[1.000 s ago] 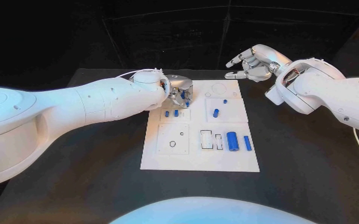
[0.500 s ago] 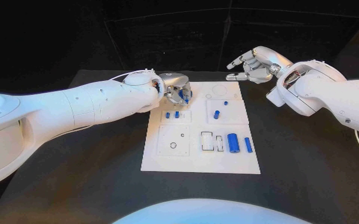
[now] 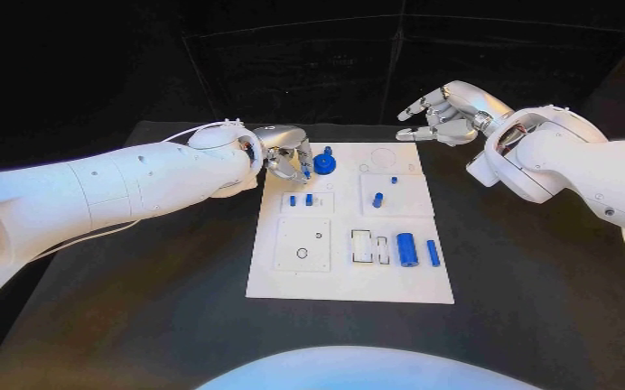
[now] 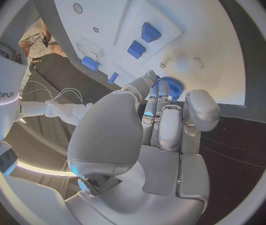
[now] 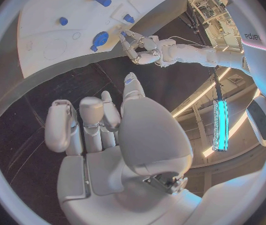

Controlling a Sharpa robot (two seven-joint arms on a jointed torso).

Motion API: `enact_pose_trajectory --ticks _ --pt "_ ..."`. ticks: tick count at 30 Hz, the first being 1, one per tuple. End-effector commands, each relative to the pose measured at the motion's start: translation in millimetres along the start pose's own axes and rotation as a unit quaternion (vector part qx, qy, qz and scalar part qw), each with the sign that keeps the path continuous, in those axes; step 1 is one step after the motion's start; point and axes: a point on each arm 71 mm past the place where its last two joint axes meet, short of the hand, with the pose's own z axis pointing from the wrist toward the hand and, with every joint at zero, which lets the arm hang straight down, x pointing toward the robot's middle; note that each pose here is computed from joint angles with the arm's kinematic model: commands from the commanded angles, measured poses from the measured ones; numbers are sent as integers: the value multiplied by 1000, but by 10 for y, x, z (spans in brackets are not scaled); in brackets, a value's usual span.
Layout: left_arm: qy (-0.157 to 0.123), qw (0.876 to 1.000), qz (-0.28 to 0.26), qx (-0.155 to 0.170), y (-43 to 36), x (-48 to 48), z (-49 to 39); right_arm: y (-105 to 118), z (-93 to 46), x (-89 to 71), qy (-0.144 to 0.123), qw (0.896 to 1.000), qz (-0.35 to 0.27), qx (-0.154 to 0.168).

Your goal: Assemble the parts on the task board

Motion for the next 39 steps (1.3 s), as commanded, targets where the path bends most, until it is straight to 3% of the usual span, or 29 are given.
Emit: enact_pose_trajectory --ticks 1,12,39 --pt "26 1000 -11 -12 33 25 -29 13 3 -10 0 1000 -1 -5" --pt "47 998 -11 -29 89 49 -27 14 10 -6 1 1000 -1 -5" --pt "48 998 11 -27 34 57 104 33 17 6 2 1000 0 -8"
